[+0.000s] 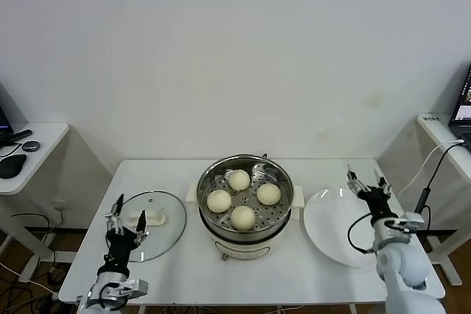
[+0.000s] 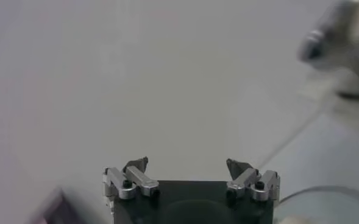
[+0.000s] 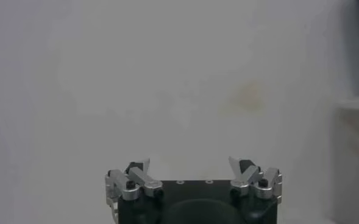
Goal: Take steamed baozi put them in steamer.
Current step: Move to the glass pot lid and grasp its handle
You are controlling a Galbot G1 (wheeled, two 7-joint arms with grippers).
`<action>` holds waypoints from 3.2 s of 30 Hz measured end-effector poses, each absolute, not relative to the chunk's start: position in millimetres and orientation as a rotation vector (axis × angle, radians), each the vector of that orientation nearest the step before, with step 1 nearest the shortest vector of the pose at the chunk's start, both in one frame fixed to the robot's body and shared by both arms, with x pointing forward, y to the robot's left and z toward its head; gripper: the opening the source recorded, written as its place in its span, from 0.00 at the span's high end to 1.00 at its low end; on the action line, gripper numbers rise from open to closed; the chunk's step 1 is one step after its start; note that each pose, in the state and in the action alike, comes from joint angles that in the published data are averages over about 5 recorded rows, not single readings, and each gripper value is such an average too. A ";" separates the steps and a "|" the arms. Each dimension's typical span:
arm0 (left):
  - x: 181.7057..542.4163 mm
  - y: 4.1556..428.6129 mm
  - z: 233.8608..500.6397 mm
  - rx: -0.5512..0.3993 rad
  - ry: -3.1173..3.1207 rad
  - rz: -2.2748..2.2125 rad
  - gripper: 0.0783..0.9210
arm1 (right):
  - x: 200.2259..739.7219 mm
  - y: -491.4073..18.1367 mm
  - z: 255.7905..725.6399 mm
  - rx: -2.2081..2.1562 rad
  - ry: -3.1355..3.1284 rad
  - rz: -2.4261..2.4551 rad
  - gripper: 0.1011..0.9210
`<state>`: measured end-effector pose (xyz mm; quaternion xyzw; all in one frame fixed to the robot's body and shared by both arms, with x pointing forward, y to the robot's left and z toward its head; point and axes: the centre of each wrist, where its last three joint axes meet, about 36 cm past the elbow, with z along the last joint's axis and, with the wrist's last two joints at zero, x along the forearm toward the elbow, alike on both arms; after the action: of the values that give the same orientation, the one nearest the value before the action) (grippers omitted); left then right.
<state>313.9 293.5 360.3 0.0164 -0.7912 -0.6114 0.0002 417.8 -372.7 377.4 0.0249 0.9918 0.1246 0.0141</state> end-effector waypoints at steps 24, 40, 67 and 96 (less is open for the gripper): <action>351.5 340.4 283.6 -0.040 -1.940 -2.316 0.12 | 374.4 -369.0 336.7 0.224 3.129 0.371 0.12; 384.4 333.3 271.7 -0.020 -1.980 -2.224 0.12 | 366.1 -374.3 331.2 0.255 3.138 0.339 0.12; 430.8 331.8 246.5 0.069 -2.023 -2.158 0.12 | 357.7 -380.0 324.0 0.287 3.150 0.317 0.12; 441.6 341.8 234.0 0.041 -2.072 -2.142 0.52 | 354.9 -375.5 318.4 0.279 3.164 0.312 0.12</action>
<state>441.6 341.8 234.0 0.0138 -0.6928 -0.7165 0.0805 354.9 -375.5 318.4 0.0874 0.9911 0.0976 -0.0251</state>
